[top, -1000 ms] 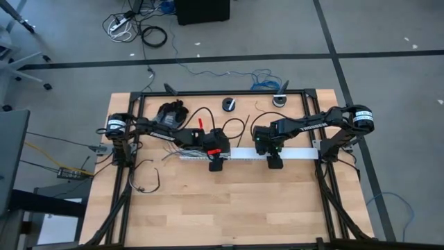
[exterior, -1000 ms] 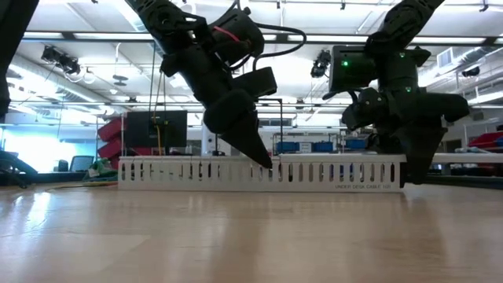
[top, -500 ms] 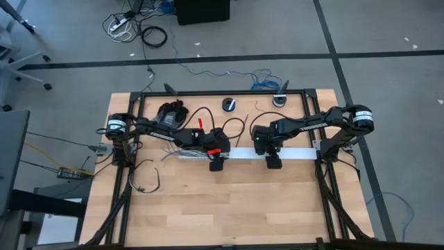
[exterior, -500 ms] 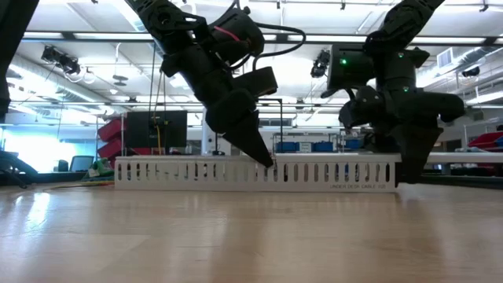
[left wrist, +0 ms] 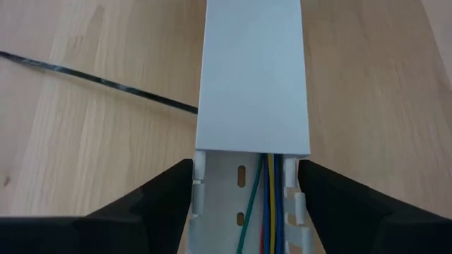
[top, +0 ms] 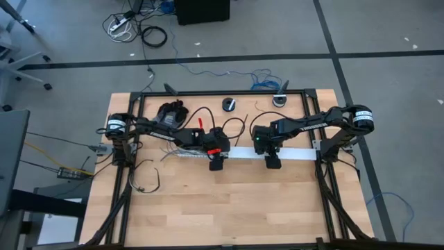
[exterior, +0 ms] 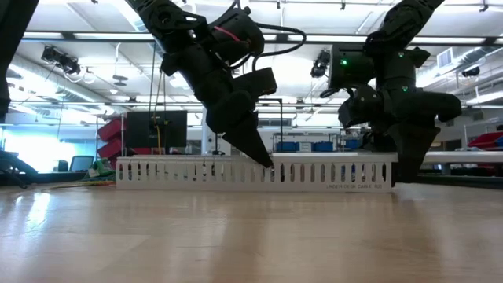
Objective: Ziptie cables
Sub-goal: Close the white cable duct
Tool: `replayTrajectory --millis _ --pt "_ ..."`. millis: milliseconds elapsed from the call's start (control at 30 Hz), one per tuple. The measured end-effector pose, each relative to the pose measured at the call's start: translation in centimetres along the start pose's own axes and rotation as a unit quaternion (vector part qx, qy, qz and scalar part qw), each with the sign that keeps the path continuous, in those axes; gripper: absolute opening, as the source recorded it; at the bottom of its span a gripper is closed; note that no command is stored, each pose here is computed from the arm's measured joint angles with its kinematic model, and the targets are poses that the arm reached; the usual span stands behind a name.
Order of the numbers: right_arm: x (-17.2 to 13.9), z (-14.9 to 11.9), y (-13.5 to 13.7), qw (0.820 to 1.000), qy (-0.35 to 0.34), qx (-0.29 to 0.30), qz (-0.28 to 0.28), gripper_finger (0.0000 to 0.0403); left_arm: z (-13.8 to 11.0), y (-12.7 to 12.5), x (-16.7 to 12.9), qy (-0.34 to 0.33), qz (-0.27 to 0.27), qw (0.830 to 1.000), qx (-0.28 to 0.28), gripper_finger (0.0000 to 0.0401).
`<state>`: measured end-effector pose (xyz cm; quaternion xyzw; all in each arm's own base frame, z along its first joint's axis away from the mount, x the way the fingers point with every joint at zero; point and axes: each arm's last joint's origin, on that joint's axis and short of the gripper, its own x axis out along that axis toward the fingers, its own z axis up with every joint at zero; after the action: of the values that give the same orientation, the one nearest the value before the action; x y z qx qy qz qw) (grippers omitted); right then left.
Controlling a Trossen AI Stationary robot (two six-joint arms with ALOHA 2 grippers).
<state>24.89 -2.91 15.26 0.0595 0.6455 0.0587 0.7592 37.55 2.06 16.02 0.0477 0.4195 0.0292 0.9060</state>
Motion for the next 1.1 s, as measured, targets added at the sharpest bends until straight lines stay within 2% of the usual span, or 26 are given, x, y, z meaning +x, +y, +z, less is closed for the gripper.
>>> replayTrajectory --millis 433,633,733,900,1100 --pt "0.0 0.1 0.0 1.0 -0.007 0.007 0.007 0.022 -0.5 0.0 0.0 0.023 -0.002 1.0 0.014 0.0273" --pt "0.1 0.7 0.3 0.998 -0.027 -0.041 -0.042 0.0228 -0.5 0.0 0.0 0.022 -0.001 1.0 0.011 0.0258" --pt "0.1 1.1 0.6 0.997 -0.044 -0.049 -0.047 0.0235 -0.5 0.0 0.0 0.024 -0.002 1.0 0.011 0.0252" --pt "0.2 1.1 1.1 0.996 -0.044 -0.05 -0.051 0.0268 -0.5 0.0 0.0 0.024 -0.001 1.0 0.011 0.0249" --pt "0.2 1.3 1.3 0.989 -0.04 -0.062 -0.128 0.0325 -0.5 0.0 0.0 0.022 0.003 1.0 0.008 0.0248"
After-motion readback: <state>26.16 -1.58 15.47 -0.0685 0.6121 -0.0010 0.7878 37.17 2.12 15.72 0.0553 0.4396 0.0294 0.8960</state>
